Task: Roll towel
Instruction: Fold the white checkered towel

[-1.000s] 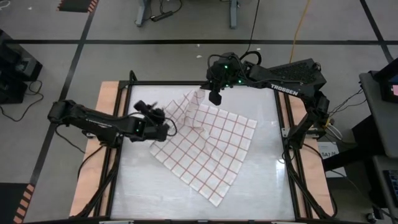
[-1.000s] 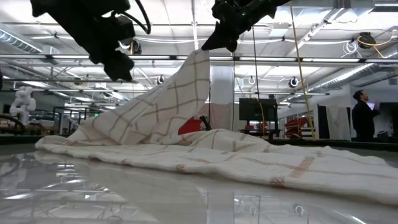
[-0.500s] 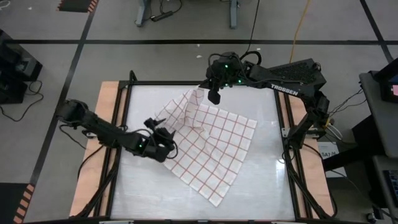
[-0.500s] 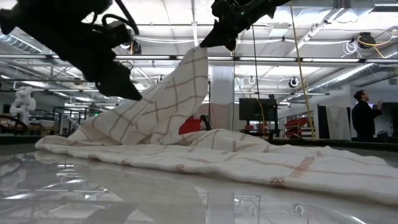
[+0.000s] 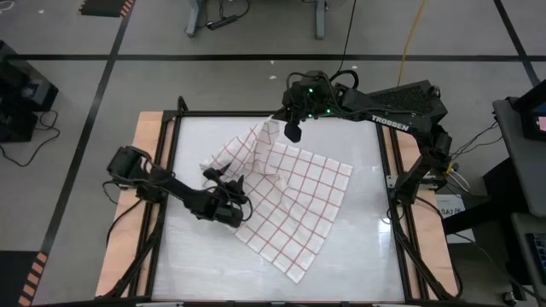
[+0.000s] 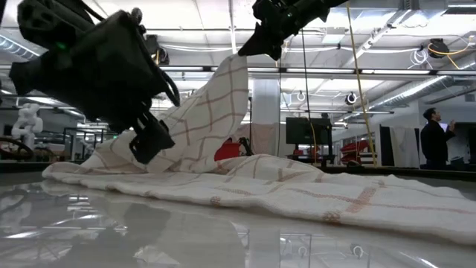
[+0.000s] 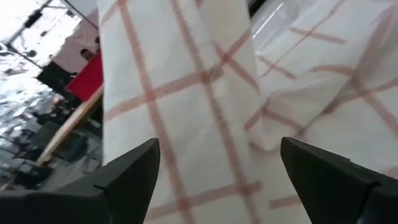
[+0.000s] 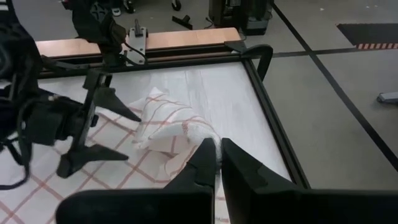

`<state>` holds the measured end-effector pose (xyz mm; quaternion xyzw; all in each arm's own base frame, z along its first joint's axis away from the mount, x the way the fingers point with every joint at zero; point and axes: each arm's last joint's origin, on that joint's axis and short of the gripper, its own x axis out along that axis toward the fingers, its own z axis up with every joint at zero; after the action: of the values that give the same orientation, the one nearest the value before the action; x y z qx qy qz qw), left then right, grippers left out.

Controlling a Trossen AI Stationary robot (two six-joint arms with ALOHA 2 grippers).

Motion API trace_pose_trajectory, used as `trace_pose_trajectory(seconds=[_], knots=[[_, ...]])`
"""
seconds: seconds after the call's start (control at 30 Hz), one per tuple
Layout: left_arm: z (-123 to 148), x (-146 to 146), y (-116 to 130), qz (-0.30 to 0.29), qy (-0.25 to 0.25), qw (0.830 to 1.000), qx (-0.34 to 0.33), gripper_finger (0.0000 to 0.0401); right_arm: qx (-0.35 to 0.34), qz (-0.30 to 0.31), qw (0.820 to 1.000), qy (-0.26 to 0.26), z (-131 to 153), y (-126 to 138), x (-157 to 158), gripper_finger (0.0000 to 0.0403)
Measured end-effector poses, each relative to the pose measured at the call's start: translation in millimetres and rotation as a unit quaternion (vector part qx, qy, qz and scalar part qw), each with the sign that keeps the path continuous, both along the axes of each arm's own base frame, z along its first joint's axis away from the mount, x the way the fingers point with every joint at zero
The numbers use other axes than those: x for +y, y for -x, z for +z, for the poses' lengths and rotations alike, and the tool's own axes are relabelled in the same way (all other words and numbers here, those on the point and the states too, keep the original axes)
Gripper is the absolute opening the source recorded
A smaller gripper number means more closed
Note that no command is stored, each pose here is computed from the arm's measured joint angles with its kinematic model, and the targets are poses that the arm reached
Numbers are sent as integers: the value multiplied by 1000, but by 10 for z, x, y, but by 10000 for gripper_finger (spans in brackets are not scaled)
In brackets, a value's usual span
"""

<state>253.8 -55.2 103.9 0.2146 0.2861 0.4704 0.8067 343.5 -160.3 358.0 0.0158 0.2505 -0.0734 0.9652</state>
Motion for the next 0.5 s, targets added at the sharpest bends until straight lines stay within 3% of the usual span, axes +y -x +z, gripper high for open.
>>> trace_pose_trajectory(seconds=[0.17,0.27,0.37,0.5], knots=[[-38,75,-36,21,-15,1000,0,331,-5,0,1000,1,8,-4,-2,4],[-45,133,-25,32,-38,999,22,298,-4,-2,1000,-1,7,-4,-2,4],[-47,205,-21,45,-42,998,35,224,-2,-2,1000,-3,2,-1,0,4],[-58,276,14,60,-35,997,42,84,0,-2,1000,-4,-1,1,0,4]])
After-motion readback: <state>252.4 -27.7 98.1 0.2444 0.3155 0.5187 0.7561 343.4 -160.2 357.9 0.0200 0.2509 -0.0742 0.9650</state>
